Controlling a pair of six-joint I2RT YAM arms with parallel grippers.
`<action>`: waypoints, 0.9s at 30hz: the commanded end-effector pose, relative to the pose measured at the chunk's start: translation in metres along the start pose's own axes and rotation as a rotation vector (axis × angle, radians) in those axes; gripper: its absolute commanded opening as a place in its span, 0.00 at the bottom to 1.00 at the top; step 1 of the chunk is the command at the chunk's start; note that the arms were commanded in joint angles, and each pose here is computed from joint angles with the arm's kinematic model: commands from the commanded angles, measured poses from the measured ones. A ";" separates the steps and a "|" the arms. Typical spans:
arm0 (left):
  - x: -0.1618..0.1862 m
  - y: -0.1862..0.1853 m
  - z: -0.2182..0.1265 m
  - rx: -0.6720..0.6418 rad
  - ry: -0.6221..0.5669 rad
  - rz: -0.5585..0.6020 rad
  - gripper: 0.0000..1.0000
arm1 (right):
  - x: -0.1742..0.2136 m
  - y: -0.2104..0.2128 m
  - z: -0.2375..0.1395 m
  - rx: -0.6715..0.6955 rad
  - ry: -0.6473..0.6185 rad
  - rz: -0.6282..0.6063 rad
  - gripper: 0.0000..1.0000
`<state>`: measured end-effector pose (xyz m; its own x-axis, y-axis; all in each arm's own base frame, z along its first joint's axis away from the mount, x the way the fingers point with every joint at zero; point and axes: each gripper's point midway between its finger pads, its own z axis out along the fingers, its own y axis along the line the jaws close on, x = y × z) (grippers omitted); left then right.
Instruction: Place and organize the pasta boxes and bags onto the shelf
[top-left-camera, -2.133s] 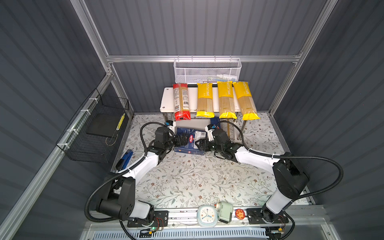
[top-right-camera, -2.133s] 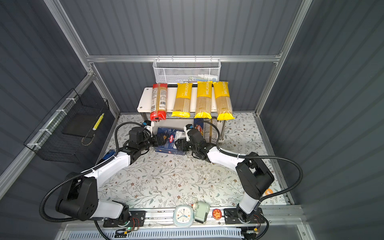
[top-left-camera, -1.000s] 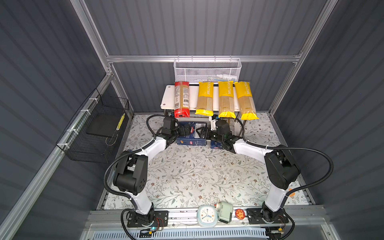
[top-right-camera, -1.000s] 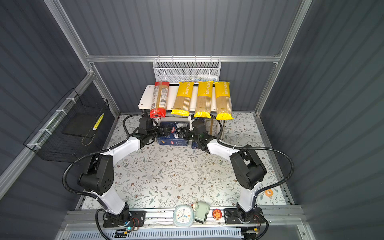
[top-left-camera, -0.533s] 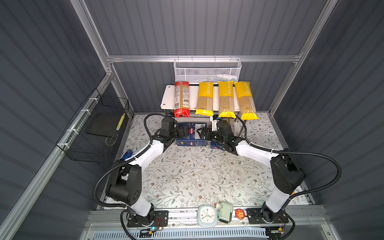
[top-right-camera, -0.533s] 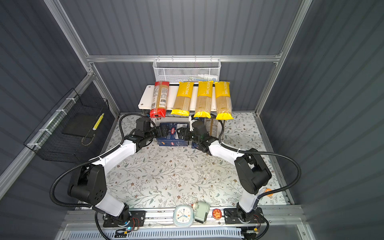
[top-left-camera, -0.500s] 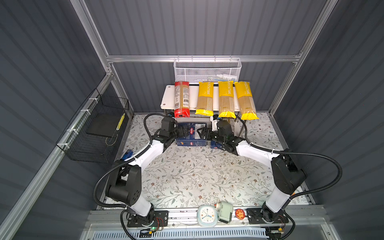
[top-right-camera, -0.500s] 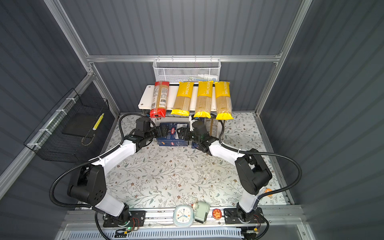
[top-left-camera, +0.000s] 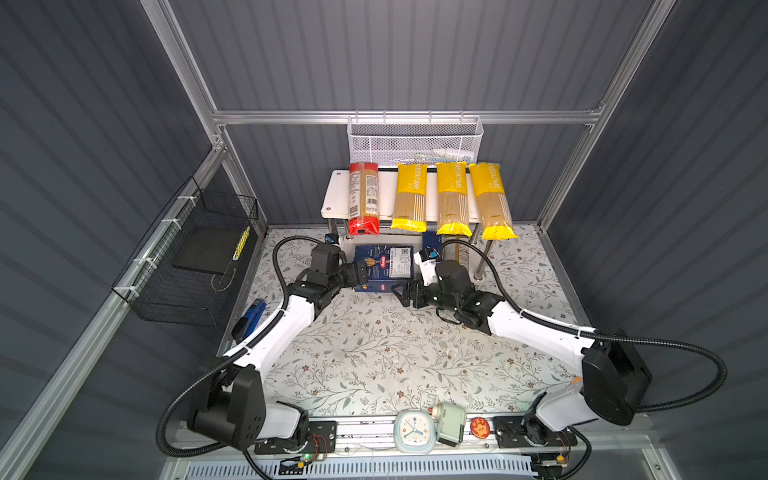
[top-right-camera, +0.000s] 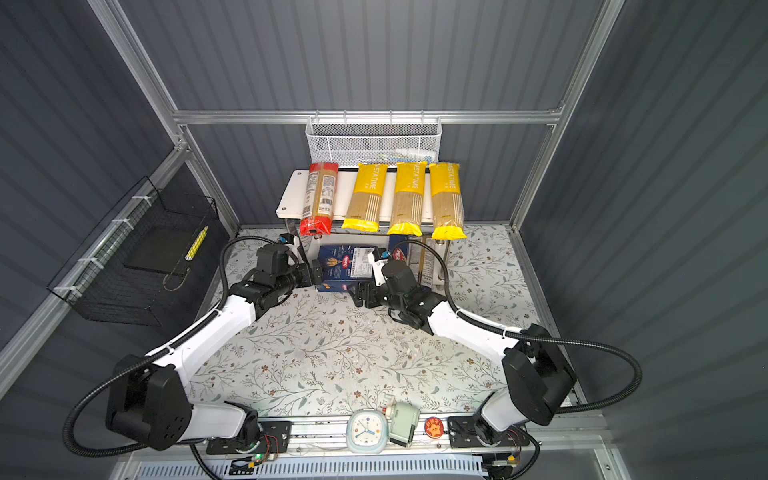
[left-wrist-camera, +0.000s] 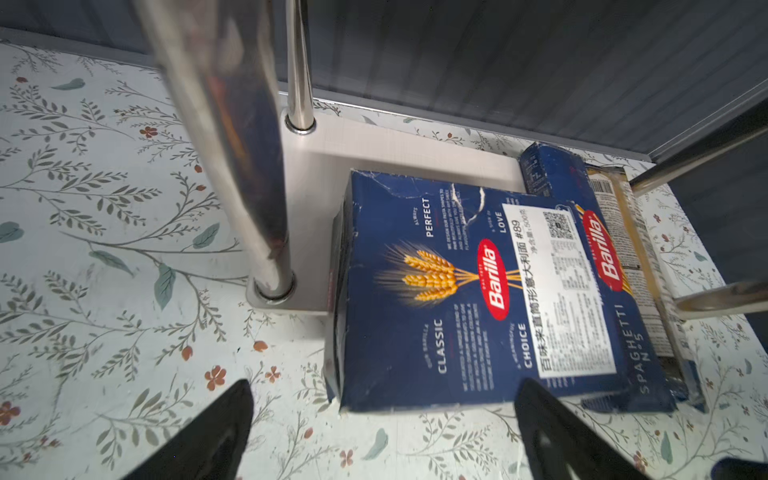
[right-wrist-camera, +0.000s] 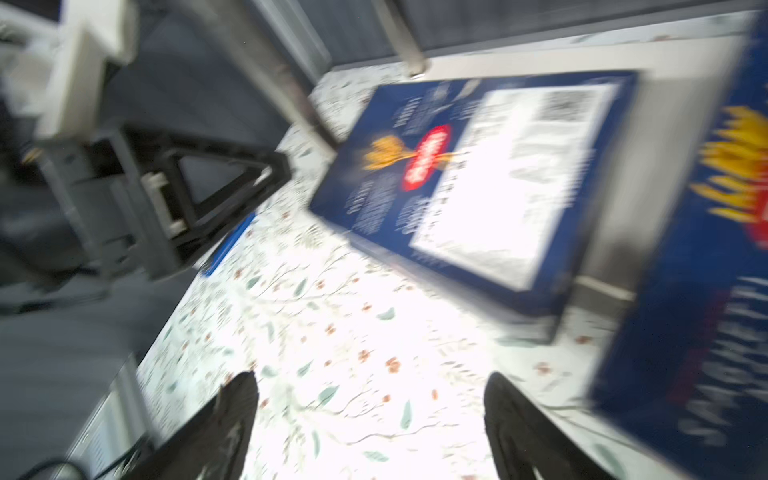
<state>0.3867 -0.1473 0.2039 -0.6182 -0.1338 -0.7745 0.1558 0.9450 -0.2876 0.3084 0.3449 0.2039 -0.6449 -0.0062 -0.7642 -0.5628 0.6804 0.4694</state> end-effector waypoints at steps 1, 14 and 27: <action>0.031 0.005 -0.012 0.001 0.085 -0.023 0.99 | 0.026 0.015 0.013 -0.057 0.092 -0.048 0.86; 0.088 0.071 -0.084 -0.126 0.037 -0.201 0.99 | 0.033 0.027 0.098 -0.153 0.168 -0.067 0.85; 0.105 0.071 -0.089 -0.111 0.054 -0.192 0.99 | 0.005 0.006 0.132 -0.109 0.133 -0.049 0.86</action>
<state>0.2679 -0.0664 0.1557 -0.6588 -0.2966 -0.6914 -0.0532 0.9351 -0.3504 0.3588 0.4485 0.1420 -0.6868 -0.1385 -0.7135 -0.6390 0.5830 0.5019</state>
